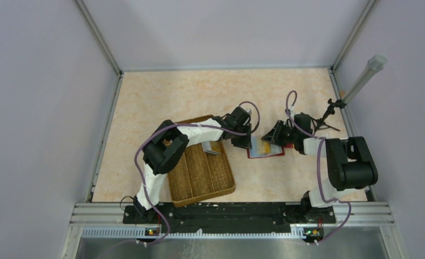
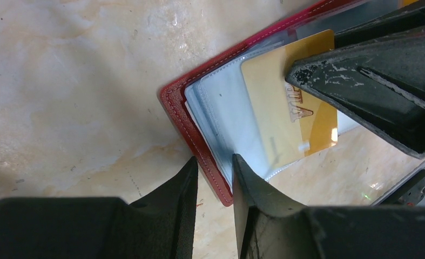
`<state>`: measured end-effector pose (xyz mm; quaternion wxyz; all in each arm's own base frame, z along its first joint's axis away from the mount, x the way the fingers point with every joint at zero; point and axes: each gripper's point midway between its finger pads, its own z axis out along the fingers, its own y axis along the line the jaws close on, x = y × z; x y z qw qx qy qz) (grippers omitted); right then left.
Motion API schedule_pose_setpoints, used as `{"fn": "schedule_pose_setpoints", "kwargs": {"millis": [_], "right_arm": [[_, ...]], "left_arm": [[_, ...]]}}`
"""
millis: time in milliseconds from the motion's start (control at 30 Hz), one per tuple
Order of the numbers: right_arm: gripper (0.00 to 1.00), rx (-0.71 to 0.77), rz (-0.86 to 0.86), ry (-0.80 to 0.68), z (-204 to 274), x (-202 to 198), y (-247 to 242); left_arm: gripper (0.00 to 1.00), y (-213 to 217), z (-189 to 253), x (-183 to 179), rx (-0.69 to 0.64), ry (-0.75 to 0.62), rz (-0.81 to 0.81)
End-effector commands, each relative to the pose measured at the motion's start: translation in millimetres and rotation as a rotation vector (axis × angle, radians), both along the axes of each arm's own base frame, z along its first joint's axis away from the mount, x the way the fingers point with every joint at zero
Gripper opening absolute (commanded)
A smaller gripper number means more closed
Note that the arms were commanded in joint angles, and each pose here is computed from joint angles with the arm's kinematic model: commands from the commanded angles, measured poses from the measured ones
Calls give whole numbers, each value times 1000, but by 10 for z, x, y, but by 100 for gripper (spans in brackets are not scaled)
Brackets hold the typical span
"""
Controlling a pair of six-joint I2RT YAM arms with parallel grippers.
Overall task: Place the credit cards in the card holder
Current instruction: Insert the credit card into the card holder.
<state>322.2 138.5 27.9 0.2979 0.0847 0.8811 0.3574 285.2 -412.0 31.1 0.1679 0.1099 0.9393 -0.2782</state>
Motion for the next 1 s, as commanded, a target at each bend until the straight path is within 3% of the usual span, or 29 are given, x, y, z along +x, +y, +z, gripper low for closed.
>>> {"fn": "schedule_pose_setpoints", "kwargs": {"millis": [0, 167, 367, 967], "right_arm": [[27, -121, -33, -6, -4, -24, -136], [48, -188, -12, -61, 247, 16, -208], [57, -251, 8, -69, 387, -16, -285], [34, -187, 80, 78, -24, -265, 7]], "left_arm": [[31, 41, -43, -70, 10, 4, -4], [32, 27, 37, -43, -3, -13, -2], [34, -19, 194, -15, -38, -36, -2], [35, -49, 74, -30, -76, 1, 9]]}}
